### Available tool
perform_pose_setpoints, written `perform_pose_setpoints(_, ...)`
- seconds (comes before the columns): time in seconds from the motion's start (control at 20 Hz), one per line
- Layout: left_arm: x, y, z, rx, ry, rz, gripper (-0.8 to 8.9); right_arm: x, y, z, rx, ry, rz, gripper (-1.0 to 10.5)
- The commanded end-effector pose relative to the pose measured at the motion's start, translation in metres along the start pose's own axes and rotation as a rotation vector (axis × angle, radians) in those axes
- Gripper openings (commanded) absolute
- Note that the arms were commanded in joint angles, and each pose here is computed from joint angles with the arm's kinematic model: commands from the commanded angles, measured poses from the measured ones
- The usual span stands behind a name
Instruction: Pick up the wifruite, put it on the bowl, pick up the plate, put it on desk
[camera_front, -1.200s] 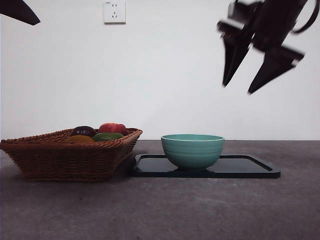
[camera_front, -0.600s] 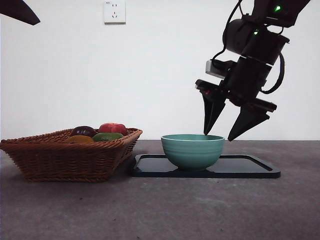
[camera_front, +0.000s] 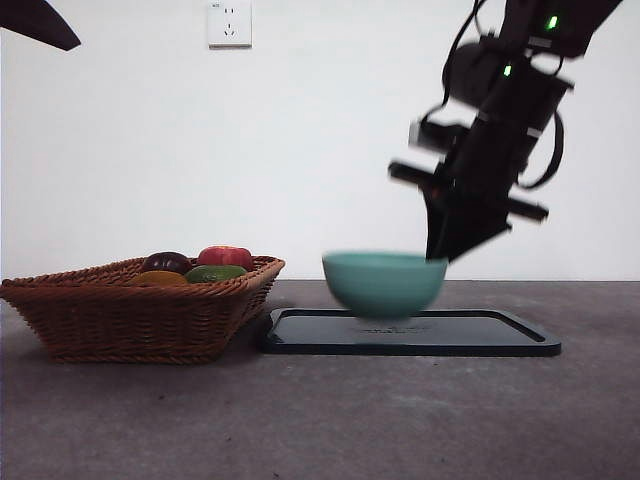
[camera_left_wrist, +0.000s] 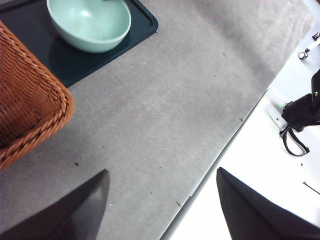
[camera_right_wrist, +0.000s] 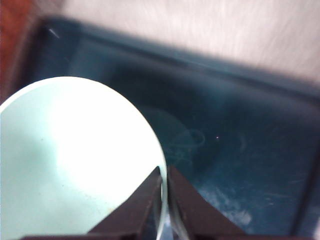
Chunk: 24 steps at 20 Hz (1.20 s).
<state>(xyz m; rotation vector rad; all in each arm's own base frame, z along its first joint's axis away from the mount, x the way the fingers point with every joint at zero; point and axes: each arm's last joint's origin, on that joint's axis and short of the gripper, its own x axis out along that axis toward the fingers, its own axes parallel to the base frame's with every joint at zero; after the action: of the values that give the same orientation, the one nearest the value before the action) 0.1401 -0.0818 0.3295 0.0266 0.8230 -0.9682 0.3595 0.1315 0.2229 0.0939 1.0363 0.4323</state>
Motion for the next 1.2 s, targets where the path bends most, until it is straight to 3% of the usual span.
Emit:
perform_pose_setpoints(0.05,-0.001,-0.001,0.005,0.027,-0.016,-0.009,3.42,-0.037,0.012,0.012,-0.029,-0.109,0.019,0.1)
perform_pose_setpoints(0.35,-0.001,-0.001,0.005,0.027,-0.016,-0.009,3.43,-0.144,0.039,-0.013,-0.096,-0.182,0.047,0.1)
perform_pose_setpoints(0.6,-0.001,-0.001,0.005,0.027,-0.016,-0.009,3.43,-0.181,0.054,-0.053,-0.152,-0.187,0.076,0.1)
perform_pose_setpoints(0.85,-0.001,-0.001,0.005,0.027,-0.016,-0.009,3.42,-0.16,0.057,-0.098,-0.175,-0.131,0.069,0.1)
perform_pose_setpoints(1.2,-0.001,-0.001,0.004,0.026,-0.015,-0.009,3.43,-0.104,0.061,-0.135,-0.163,-0.066,0.119,0.1)
